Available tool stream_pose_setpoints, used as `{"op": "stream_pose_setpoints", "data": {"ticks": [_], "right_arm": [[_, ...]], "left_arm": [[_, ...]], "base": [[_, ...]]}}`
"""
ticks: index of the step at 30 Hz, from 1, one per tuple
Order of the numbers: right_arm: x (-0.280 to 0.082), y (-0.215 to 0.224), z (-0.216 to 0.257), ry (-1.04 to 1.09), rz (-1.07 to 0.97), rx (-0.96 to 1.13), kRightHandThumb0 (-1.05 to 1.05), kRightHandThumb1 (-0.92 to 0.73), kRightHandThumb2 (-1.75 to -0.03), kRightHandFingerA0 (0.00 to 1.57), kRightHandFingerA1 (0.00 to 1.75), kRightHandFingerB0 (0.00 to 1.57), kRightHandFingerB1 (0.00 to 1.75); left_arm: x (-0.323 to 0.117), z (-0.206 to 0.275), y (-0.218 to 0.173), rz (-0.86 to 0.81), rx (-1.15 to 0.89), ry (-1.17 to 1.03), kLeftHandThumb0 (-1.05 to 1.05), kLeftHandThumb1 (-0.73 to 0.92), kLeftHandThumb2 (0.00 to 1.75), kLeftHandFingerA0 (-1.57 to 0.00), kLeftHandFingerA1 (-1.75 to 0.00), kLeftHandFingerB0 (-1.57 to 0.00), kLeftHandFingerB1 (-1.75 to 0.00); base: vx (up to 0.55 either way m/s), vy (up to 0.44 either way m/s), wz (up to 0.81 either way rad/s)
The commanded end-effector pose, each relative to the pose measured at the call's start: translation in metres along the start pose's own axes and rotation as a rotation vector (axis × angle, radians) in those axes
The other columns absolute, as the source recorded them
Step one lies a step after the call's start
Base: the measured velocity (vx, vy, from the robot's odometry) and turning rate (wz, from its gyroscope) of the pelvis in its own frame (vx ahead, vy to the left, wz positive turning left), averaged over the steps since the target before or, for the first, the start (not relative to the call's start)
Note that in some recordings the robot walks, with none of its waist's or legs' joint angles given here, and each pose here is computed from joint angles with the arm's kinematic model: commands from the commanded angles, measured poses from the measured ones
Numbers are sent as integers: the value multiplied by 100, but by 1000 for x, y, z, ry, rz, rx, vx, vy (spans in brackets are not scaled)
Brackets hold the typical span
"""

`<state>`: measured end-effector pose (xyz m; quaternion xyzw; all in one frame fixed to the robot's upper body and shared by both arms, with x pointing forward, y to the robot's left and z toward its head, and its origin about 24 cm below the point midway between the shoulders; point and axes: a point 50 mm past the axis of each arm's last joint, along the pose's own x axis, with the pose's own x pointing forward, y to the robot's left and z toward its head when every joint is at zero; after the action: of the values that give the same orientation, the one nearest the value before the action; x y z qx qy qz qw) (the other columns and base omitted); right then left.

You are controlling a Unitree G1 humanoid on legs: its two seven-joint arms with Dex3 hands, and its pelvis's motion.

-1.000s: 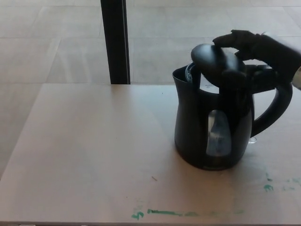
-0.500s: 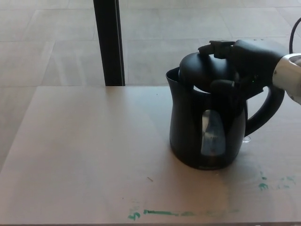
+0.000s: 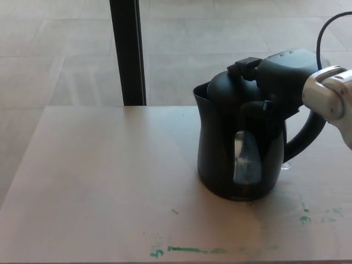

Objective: The robot uses its right hand to push down on the lid of a kettle kept in the middle of the desk to close it

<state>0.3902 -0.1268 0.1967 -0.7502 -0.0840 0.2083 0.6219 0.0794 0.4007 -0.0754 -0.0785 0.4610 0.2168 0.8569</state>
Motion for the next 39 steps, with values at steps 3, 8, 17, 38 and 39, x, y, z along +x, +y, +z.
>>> {"op": "stream_pose_setpoints", "data": {"ticks": [3, 8, 17, 38, 39], "right_arm": [[8, 60, 23, -65, 291, -36, -81, -80, -65, 33, 50, 28, 32], [6, 38, 12, -53, 238, -1, -82, -65, -102, 30, 58, 20, 45], [-9, -28, -20, -26, 112, 281, -89, -83, -66, 20, 43, 20, 32], [-81, -65, -115, 126, -84, 699, -94, -69, -107, 24, 53, 9, 35], [-89, -65, -122, 123, -101, 722, -87, -86, -67, 27, 43, 13, 25]], "left_arm": [[-4, 15, 9, 11, 13, -41, -67, 68, 60, -48, -53, -33, -36], [-6, 7, 13, 32, -7, -10, -65, 67, 60, -52, -51, -35, -35], [-7, 5, 14, 39, -24, -8, -68, 54, 90, -48, -62, -27, -48], [-8, -4, 16, 29, -25, 13, -65, 66, 60, -52, -54, -36, -36], [-8, -4, 15, 29, -12, 12, -66, 68, 61, -49, -51, -33, -35]], "base": [[0, 0, 0], [0, 0, 0], [0, 0, 0], [0, 0, 0], [0, 0, 0]]}}
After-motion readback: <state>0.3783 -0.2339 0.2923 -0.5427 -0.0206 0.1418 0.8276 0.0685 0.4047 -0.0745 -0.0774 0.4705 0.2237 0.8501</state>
